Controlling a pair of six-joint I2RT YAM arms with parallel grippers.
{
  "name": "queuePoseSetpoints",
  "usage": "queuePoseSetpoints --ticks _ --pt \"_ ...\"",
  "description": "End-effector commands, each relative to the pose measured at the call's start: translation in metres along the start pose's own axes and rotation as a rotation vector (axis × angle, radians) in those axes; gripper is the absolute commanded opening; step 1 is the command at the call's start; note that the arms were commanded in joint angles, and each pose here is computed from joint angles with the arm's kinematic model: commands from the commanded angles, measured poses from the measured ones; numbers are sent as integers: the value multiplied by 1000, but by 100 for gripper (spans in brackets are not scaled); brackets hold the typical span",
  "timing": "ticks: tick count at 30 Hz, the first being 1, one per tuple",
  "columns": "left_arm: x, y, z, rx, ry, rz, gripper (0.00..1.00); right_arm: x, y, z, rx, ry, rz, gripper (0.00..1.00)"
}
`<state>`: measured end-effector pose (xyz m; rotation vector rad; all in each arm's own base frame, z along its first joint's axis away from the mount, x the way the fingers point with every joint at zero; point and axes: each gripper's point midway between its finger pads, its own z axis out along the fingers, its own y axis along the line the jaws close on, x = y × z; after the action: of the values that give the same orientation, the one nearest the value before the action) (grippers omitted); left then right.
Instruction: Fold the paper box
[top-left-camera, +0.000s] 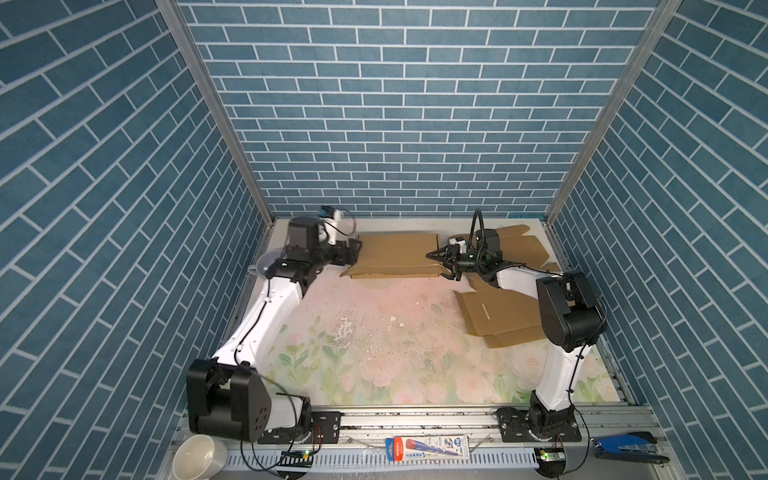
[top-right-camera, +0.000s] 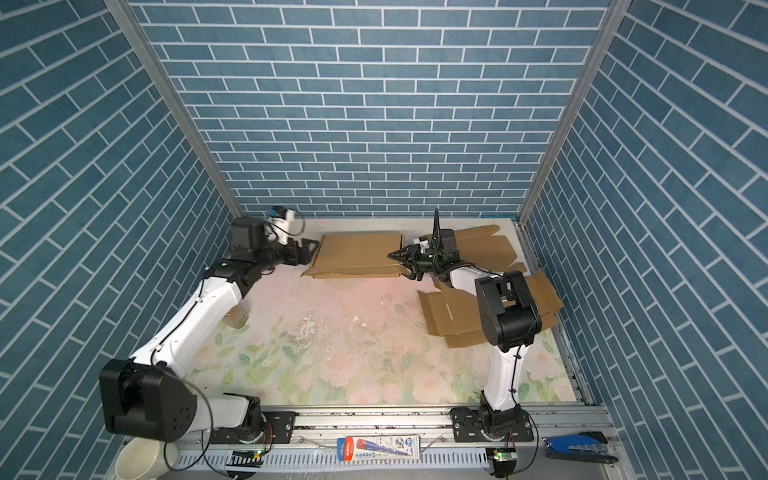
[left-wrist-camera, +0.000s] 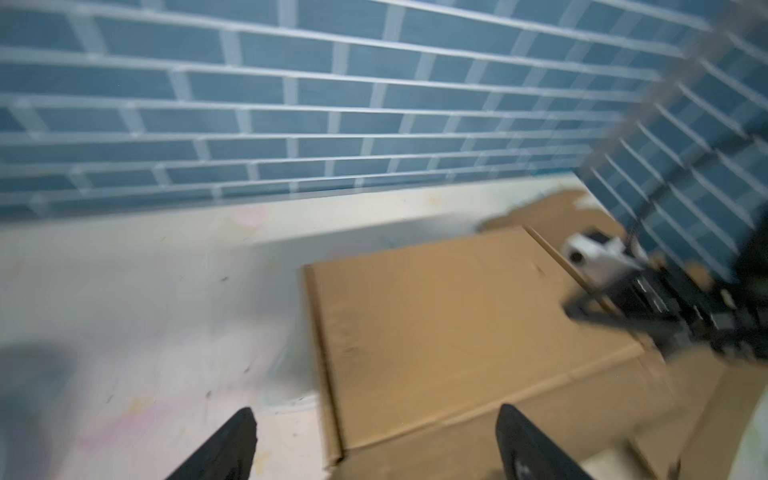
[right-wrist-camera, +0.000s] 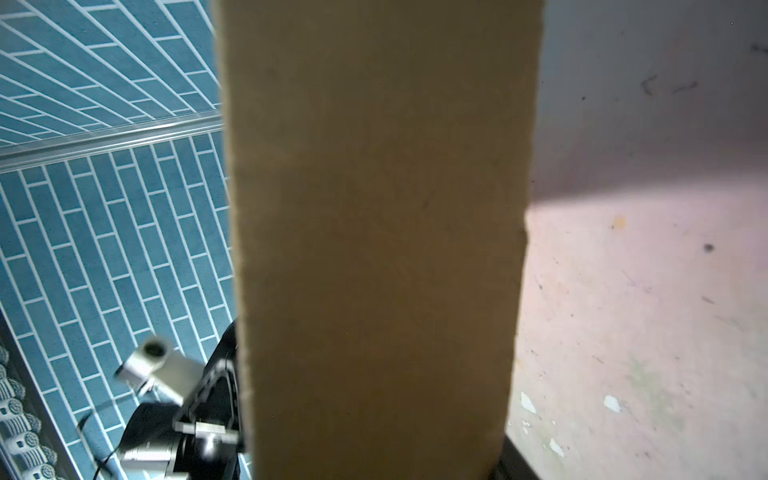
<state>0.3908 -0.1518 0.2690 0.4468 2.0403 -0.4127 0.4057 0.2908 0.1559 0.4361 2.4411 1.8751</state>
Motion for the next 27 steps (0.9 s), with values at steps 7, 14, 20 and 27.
queuePoseSetpoints --ticks 7,14,20,27 --pt "60 -98 16 114 173 807 93 22 16 -16 -18 34 137 43" --pt "87 -102 42 80 243 1022 92 33 15 -21 -7 60 167 43" --pt "87 -90 53 -18 212 1108 87 42 13 -21 2 101 203 43" --pt "93 -79 58 -100 154 1210 77 47 18 -23 -8 131 228 41"
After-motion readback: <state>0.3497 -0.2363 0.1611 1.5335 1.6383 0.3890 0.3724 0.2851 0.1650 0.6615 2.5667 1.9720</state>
